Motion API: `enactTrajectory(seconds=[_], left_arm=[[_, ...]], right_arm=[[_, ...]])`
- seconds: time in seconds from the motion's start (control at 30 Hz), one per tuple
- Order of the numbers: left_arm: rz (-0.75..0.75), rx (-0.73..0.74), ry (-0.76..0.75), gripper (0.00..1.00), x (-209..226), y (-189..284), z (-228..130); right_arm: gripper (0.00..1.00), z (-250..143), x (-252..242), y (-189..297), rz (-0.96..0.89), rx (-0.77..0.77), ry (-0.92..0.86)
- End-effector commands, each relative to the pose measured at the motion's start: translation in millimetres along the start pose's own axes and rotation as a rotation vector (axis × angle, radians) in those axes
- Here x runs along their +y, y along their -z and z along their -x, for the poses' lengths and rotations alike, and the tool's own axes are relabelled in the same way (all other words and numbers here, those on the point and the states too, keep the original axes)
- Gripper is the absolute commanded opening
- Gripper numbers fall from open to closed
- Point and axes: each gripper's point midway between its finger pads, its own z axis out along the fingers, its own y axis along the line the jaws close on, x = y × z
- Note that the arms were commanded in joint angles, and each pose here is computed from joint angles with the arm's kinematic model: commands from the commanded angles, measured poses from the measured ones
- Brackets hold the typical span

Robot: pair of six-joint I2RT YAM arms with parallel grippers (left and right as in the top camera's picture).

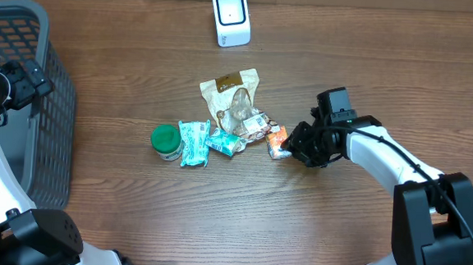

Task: Scan the item barcode
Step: 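Close the right gripper on the orange packet and lift it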

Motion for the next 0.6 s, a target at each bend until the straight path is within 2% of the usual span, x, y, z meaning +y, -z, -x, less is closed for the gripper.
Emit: enactTrajectory(seconds=[0.0, 0.57], left_arm=[[0.014, 0.014, -0.016, 1.0, 4.2, -5.3, -0.1], [0.014, 0.014, -0.016, 1.0, 4.2, -5.3, -0.1]], right_arm=[[0.4, 4.2, -1.1, 5.3, -0.019, -0.043, 0.01], [0.39, -5.4, 7.6, -2.8, -0.034, -0.037, 0.06]])
